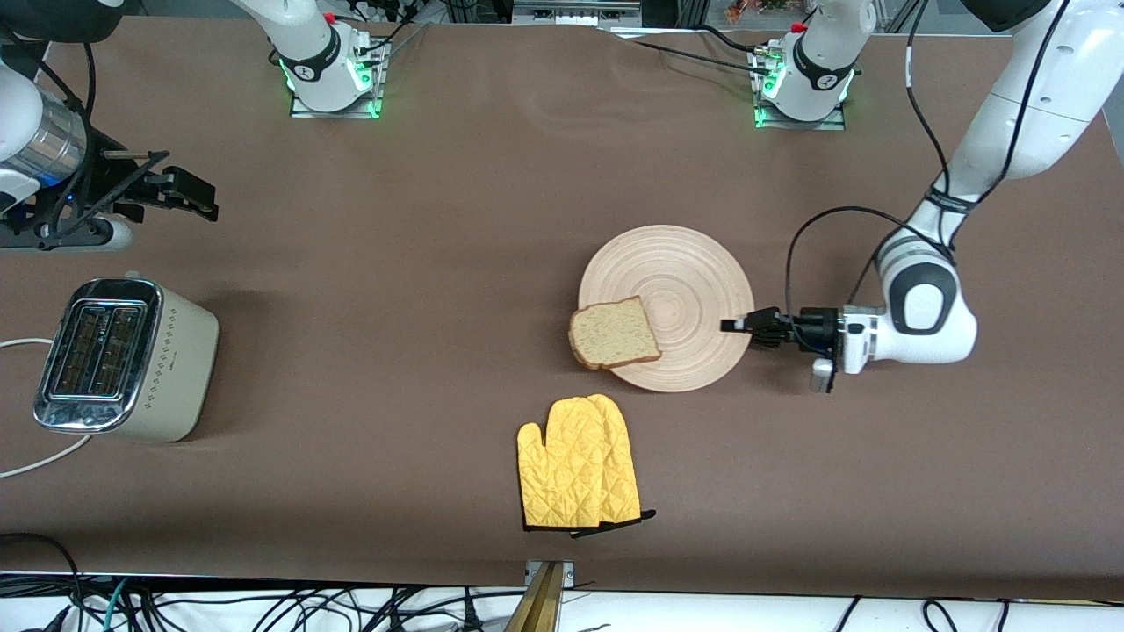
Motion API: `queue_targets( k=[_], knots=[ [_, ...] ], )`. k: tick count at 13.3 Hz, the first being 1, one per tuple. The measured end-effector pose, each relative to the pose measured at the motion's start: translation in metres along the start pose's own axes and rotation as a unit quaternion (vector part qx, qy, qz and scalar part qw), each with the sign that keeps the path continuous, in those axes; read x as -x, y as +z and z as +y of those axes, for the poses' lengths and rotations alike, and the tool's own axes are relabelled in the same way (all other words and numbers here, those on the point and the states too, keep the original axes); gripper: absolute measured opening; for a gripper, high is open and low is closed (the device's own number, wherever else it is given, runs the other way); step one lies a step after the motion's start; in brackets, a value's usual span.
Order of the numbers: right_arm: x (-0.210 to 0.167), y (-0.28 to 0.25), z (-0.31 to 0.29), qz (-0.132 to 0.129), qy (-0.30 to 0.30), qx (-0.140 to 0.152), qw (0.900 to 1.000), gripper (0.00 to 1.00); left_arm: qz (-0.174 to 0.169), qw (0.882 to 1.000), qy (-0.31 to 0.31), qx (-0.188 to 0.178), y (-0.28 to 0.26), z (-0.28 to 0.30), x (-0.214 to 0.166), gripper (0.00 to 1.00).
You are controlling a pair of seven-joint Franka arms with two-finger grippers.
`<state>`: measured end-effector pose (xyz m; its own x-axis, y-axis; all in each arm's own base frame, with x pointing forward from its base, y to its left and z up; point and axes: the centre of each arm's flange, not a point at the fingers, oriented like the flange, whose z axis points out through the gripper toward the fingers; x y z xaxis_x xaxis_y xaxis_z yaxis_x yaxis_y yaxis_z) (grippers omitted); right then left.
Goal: Move plate and put bread in toaster
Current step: 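Slide the plate with the left gripper toward the table middle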
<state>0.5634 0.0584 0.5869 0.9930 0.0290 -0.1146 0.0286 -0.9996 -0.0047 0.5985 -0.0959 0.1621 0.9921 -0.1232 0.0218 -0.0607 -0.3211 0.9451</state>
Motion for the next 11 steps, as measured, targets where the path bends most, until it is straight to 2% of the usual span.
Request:
queue_targets(
  k=[2,7,11],
  knots=[
    [0.000,0.000,0.000,0.000,-0.001,0.000,1.000,1.00,0.007,1.000,-0.011,0.014,0.030,0.010,0.004,0.09],
    [0.000,0.000,0.001,-0.001,-0.002,0.000,1.000,1.00,0.000,1.000,-0.017,0.003,0.116,0.036,0.013,0.09],
    [0.000,0.000,0.001,-0.001,-0.001,0.000,1.000,1.00,-0.016,1.000,-0.008,-0.005,0.143,0.041,0.020,0.09]
  ],
)
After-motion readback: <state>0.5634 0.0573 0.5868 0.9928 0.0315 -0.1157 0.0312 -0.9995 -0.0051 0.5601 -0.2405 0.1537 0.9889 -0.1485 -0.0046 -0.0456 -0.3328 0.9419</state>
